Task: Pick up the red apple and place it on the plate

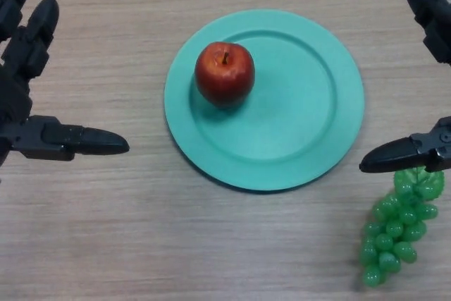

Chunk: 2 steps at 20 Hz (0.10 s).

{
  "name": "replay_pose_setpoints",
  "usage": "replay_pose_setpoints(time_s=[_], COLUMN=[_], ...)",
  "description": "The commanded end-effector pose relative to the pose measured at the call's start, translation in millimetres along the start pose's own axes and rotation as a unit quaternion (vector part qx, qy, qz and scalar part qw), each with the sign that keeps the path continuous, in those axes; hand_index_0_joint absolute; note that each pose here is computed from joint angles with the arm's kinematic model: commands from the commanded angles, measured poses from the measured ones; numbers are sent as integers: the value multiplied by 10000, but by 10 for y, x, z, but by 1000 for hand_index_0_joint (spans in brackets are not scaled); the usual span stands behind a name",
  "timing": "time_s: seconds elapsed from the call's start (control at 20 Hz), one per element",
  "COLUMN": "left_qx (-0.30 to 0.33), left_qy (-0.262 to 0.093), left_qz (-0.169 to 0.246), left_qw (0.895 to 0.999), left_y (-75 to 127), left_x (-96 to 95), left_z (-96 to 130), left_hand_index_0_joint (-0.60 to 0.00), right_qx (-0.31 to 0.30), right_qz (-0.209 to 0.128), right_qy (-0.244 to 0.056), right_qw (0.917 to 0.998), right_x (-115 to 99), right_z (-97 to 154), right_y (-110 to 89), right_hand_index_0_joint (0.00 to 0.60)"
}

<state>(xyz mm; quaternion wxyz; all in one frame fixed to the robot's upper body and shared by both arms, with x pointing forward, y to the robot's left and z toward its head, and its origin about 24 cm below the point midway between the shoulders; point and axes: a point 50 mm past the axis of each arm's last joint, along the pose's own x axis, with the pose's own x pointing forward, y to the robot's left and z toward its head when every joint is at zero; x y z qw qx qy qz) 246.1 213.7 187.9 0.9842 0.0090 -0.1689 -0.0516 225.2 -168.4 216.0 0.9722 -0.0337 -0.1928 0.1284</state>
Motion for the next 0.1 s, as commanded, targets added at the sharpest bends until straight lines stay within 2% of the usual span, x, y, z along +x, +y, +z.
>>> replay_pose_setpoints(time_s=[0.05, 0.1], left_qx=[310, 303], left_qy=[-934, -914], left_qz=[163, 158], left_qw=[9950, 9952], left_y=[40, 29], left_x=[-27, -23], left_z=[412, 429], left_hand_index_0_joint=[0, 0], right_qx=[-224, -245], right_qz=[28, 47], right_qy=[-1081, -1056], right_qw=[9939, 9941], right_x=[-64, -74], right_z=[329, 340], right_y=[-22, -19], right_hand_index_0_joint=[0, 0])
